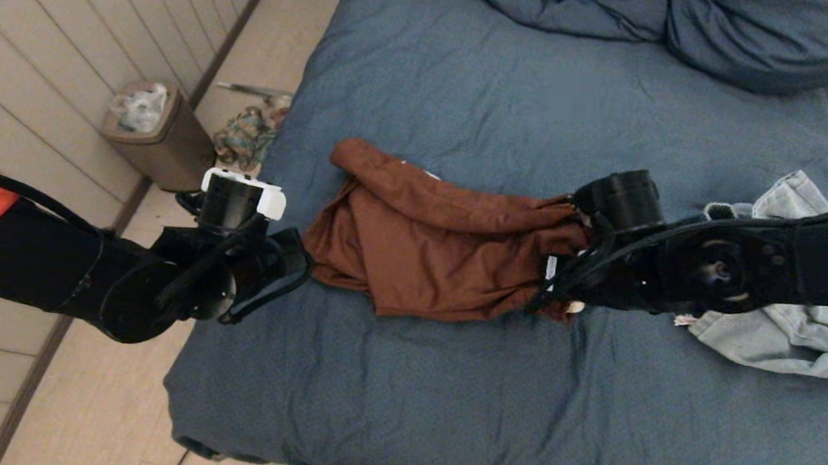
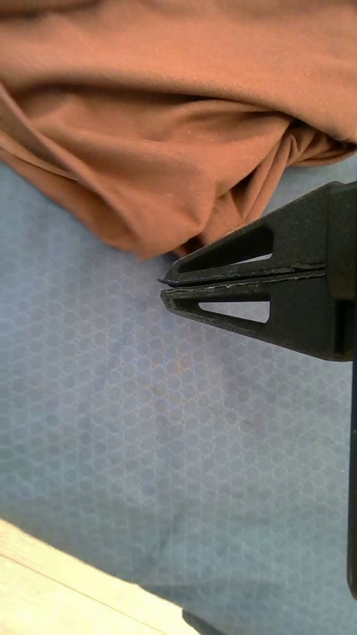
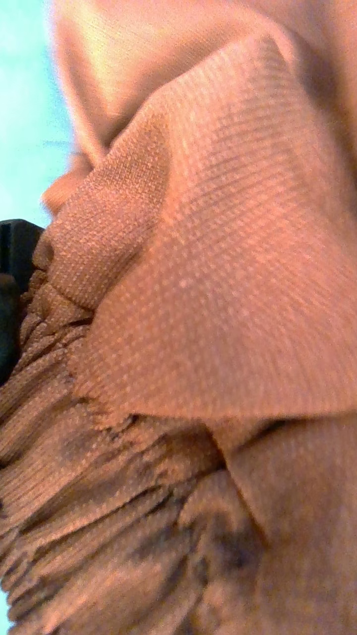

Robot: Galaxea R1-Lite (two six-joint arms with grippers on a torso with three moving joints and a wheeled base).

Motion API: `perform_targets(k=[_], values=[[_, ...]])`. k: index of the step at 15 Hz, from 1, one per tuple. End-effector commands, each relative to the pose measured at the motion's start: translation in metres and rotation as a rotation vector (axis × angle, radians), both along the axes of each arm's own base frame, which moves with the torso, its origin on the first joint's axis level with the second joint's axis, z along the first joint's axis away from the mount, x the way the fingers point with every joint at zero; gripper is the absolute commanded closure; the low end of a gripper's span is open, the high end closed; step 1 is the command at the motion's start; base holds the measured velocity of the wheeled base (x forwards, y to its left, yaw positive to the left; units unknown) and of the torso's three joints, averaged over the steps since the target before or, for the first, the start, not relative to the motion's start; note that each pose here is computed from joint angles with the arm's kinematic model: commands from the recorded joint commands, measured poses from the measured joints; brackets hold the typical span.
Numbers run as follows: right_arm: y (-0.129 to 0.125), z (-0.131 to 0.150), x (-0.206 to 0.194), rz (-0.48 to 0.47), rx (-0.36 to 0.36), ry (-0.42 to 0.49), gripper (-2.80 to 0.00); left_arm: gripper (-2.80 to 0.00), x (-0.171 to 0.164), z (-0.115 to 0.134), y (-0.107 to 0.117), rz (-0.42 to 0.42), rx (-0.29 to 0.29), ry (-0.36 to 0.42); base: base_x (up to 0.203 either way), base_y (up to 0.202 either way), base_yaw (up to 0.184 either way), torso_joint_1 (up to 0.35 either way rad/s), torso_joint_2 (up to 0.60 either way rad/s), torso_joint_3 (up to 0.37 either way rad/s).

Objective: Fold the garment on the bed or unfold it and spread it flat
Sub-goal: Fold the brown shorts

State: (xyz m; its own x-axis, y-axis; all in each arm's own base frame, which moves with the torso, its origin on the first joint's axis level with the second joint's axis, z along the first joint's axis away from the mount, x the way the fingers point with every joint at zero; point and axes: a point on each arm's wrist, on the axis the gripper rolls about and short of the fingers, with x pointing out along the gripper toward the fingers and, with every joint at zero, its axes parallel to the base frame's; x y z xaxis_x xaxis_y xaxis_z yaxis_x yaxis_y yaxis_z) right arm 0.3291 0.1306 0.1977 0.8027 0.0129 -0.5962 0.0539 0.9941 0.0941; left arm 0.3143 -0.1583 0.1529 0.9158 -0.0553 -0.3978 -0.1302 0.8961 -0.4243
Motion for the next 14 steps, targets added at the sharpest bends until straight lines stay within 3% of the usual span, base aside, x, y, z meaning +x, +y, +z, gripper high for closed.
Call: perform_targets(k=[1, 3, 6, 8, 11, 14], values=[[-0.023, 0.038, -0.038, -0.022, 0.020, -0.046, 0.00, 0.00, -0.004, 0.009, 0.002, 0.003, -0.015, -0.022, 0.000, 0.000, 0.000, 0.000, 0.00, 0.000], [-0.044, 0.056, -0.067, -0.048, 0.011, -0.027, 0.00, 0.00, -0.006, 0.012, 0.003, 0.003, -0.019, -0.028, 0.000, 0.000, 0.000, 0.000, 0.00, 0.000], [-0.083, 0.054, -0.097, -0.126, -0.058, 0.046, 0.00, 0.00, -0.013, 0.019, 0.007, -0.003, -0.026, -0.041, 0.000, 0.000, 0.000, 0.000, 0.00, 0.000], [-0.101, 0.062, -0.114, -0.145, -0.096, 0.022, 0.00, 0.00, -0.018, 0.022, 0.007, -0.012, -0.030, -0.046, 0.000, 0.000, 0.000, 0.000, 0.00, 0.000], [-0.101, 0.076, -0.129, -0.082, -0.152, -0.035, 0.00, 0.00, -0.026, 0.026, 0.004, -0.032, -0.034, -0.055, 0.000, 0.000, 0.000, 0.000, 0.00, 0.000], [-0.067, 0.073, -0.133, 0.095, -0.169, -0.041, 0.00, 0.00, -0.034, 0.029, 0.003, -0.050, -0.037, -0.059, 0.000, 0.000, 0.000, 0.000, 0.00, 0.000]])
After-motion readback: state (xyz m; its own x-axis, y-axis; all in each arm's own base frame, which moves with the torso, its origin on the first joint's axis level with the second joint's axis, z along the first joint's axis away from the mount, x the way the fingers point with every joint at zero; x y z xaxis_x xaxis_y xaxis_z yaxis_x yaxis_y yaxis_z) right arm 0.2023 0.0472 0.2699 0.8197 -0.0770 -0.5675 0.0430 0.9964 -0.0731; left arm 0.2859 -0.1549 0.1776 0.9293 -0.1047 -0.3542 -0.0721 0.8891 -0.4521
